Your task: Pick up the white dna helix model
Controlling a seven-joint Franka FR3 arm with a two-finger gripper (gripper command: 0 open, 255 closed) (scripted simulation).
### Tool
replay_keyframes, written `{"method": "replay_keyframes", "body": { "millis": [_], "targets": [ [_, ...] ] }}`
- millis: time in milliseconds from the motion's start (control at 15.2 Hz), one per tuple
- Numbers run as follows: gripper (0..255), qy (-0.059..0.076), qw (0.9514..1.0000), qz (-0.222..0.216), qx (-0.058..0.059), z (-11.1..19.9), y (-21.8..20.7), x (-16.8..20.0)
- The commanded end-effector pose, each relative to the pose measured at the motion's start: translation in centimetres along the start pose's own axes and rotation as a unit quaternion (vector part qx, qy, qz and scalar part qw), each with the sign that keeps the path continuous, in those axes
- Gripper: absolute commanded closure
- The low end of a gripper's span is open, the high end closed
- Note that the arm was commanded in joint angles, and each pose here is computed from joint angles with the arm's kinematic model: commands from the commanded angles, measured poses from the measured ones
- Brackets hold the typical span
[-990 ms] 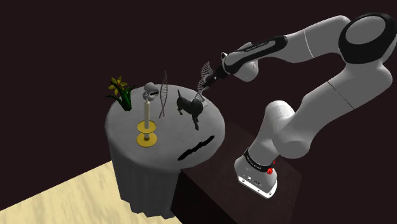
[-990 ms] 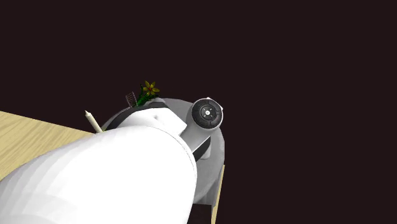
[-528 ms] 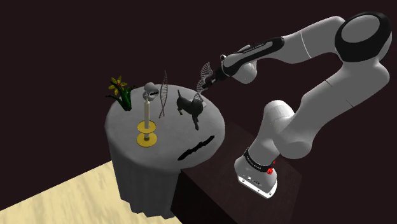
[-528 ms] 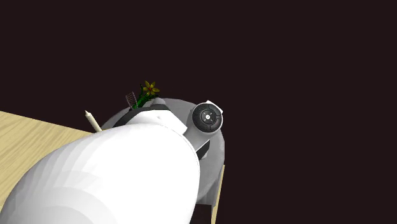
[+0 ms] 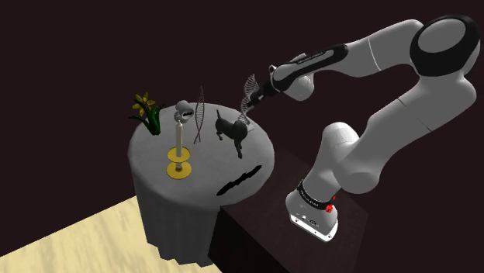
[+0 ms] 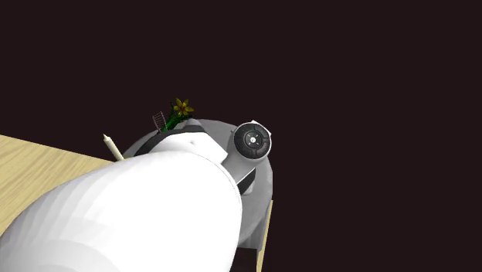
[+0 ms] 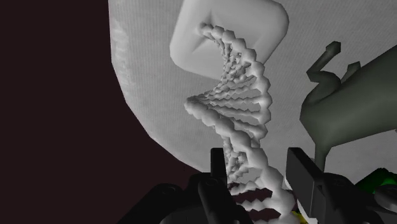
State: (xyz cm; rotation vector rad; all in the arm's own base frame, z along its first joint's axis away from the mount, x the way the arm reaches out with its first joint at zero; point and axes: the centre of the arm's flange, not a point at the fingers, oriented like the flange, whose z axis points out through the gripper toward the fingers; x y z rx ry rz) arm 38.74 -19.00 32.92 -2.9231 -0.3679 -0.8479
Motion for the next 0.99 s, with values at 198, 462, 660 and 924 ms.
{"method": "replay_keyframes", "body": {
  "millis": [198,462,660,924],
  "targets": [
    [255,0.0,1.0,0.0,0.0,-2.1,-0.1,1.4],
    [255,0.0,1.0,0.0,0.0,-3.9,-0.1,2.5],
    [255,0.0,1.0,0.0,0.0,-5.3,-0.1,3.3],
    [255,0.0,1.0,0.0,0.0,-6.2,-0.1,4.0]
  ]
}}
